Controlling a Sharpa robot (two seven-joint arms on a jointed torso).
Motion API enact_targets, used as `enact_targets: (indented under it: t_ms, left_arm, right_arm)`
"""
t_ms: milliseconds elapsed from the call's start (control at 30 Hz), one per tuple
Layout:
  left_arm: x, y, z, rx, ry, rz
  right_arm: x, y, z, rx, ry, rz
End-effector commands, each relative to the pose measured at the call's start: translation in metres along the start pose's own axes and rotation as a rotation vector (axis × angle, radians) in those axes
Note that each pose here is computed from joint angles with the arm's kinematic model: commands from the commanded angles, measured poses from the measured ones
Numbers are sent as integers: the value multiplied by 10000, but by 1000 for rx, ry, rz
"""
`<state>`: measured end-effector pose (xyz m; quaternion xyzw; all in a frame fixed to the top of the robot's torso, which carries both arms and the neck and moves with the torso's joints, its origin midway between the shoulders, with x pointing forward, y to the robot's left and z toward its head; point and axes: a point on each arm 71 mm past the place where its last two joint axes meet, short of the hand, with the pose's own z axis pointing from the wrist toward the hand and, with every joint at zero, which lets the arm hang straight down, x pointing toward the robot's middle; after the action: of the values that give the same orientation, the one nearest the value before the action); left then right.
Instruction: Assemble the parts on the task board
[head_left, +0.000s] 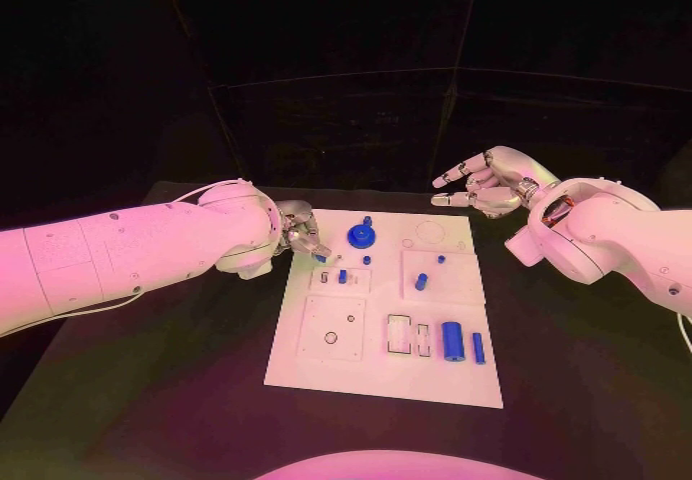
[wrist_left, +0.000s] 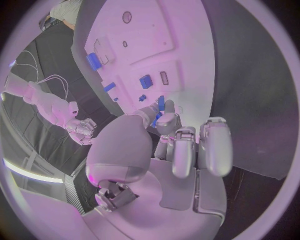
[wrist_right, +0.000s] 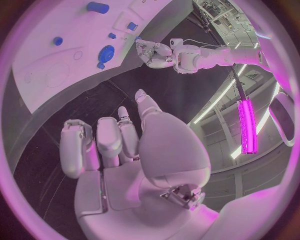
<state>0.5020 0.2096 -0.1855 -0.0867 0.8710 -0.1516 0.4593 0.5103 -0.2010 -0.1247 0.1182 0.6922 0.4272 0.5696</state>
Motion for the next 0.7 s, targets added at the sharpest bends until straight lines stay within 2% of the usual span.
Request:
enact_targets:
  t_ms: [33, 267, 700]
  left_arm:
    - [5, 19, -26, -9, -66, 16]
    - [136, 55, -50, -5, -74, 6]
    - [282, 91, -62, 6, -67, -11]
  right_arm:
    - [-4, 14, 5, -9, 4, -2]
    - [-7, 10, 5, -9, 3, -2]
    - [-15, 1, 1, -8, 3, -3]
